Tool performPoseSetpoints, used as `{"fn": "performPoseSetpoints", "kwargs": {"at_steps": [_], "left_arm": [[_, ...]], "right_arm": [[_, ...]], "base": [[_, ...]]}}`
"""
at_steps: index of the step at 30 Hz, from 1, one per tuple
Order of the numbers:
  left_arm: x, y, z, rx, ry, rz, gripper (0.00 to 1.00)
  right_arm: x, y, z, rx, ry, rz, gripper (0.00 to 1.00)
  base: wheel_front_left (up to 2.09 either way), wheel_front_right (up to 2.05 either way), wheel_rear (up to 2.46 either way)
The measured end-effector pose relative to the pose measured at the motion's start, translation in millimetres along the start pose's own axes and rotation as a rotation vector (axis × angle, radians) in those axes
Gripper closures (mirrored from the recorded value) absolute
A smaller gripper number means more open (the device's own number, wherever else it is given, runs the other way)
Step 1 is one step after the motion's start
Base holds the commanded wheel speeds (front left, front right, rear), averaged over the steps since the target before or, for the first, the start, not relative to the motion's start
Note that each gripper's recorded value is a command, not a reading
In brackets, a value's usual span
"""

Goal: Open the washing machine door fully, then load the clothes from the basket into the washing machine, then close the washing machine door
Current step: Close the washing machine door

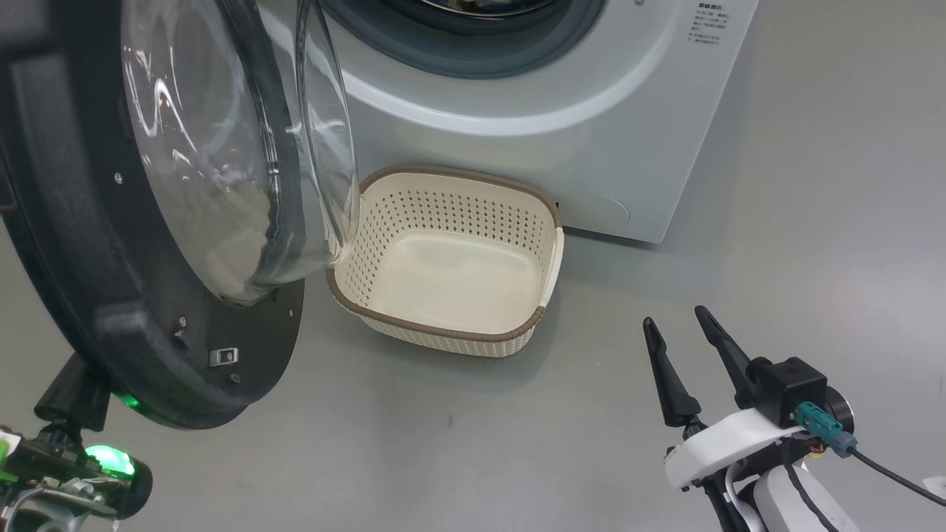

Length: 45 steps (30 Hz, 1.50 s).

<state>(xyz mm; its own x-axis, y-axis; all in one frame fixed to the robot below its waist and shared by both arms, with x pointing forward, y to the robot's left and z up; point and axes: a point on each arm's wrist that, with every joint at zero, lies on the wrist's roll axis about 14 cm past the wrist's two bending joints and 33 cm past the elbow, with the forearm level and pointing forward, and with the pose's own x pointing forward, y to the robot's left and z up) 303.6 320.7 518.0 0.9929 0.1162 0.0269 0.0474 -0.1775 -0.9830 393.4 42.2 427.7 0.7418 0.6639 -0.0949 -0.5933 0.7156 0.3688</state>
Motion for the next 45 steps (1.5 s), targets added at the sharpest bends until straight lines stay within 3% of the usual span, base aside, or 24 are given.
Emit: {"fn": "performPoseSetpoints", "kwargs": {"at_steps": [24,45], "left_arm": [[22.1,6.8,-72.0,-0.094,0.33,-0.017,1.0],[59.5,12.5,-132.2,-0.186,0.467,-0.052,1.0]], "right_arm": [[-17.1,-18.0,10.8,-0.008,-0.03,-0.079,0.0],[-55.5,-49.8,30.5,-0.013,-0.094,-0.231,0.0]], "base": [[0.0,0.0,0.0],[0.0,0.0,0.0]]}}
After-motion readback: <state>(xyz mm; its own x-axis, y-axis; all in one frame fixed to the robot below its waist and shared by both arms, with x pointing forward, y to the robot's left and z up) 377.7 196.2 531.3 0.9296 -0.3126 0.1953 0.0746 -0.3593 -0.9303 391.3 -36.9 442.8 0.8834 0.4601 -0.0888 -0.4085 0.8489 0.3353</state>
